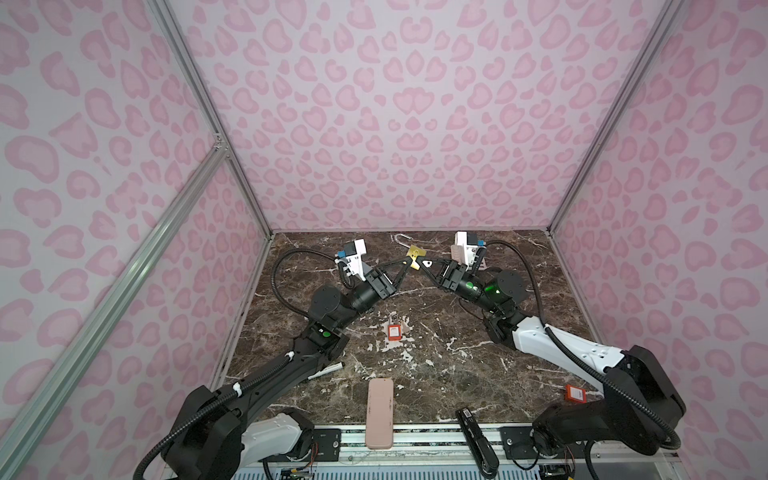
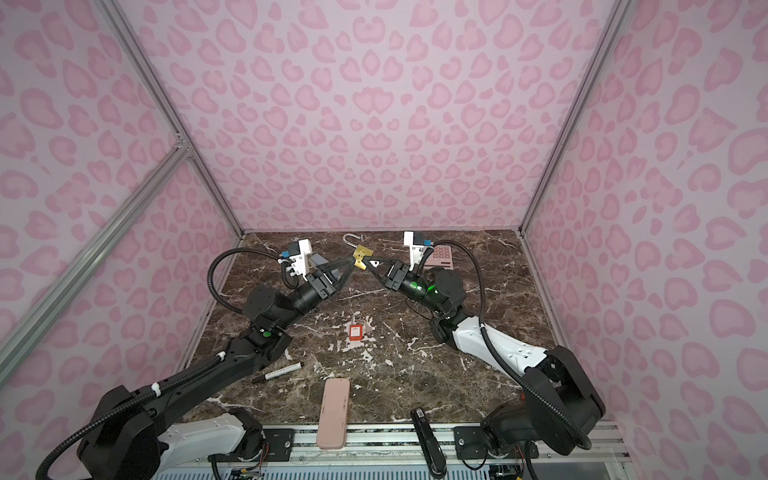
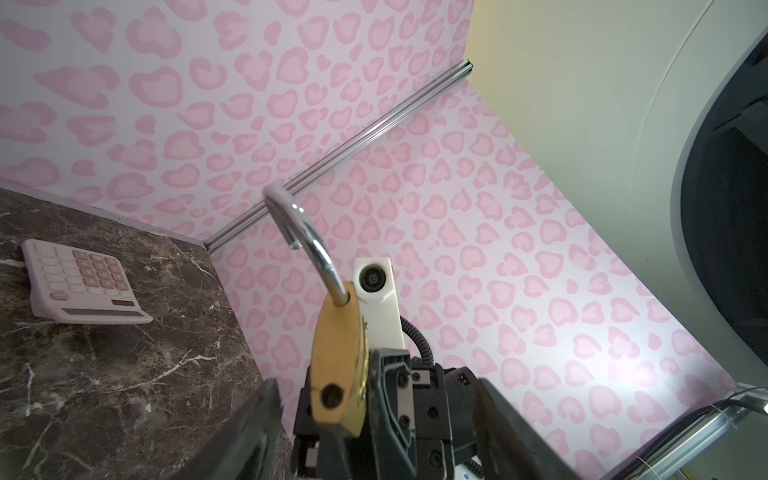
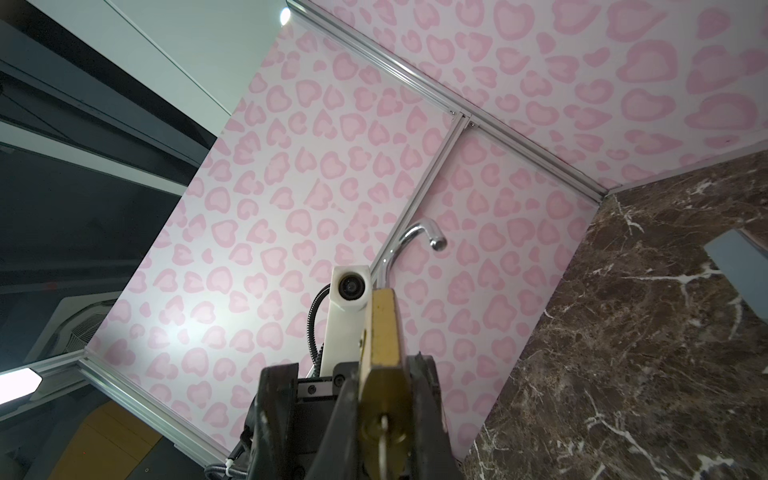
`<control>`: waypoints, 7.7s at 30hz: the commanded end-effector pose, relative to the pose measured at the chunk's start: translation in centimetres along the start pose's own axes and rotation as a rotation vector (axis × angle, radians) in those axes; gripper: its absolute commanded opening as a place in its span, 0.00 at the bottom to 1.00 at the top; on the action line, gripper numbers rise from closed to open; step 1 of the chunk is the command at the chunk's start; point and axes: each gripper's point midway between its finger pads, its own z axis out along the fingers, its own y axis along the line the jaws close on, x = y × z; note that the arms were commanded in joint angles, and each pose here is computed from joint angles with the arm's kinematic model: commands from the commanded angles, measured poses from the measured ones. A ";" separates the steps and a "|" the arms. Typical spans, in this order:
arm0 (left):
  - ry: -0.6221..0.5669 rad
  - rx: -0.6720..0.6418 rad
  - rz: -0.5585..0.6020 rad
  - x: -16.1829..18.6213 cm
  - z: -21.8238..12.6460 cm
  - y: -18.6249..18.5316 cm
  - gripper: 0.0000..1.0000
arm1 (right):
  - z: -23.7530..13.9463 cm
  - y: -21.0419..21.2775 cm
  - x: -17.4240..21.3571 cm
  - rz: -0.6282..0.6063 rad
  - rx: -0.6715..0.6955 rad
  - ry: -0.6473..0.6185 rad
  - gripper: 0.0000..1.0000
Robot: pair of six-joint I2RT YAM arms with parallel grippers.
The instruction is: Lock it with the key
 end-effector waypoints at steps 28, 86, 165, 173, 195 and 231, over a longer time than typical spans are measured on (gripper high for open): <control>0.213 -0.108 -0.042 1.8 -0.9 3.7 0.75 | -3.1 -0.9 6.0 -0.362 0.192 0.330 0.00; 0.237 -0.088 -0.010 3.5 -1.5 3.3 0.04 | -1.3 0.0 3.2 -0.104 0.017 0.235 0.00; 0.128 -0.086 0.027 0.3 -4.0 2.1 0.04 | -1.8 -2.5 3.2 -0.025 0.000 0.241 0.22; 0.126 -0.087 0.027 0.2 -3.9 2.1 0.04 | -2.1 -2.6 3.2 -0.021 0.000 0.239 0.16; 0.075 -0.111 0.028 -0.4 -4.4 2.6 0.04 | -2.7 -2.4 2.2 -0.020 0.004 0.208 0.00; 0.772 -0.639 0.008 14.0 -4.8 21.9 0.03 | -10.8 -8.3 1.0 -0.035 0.364 0.125 0.00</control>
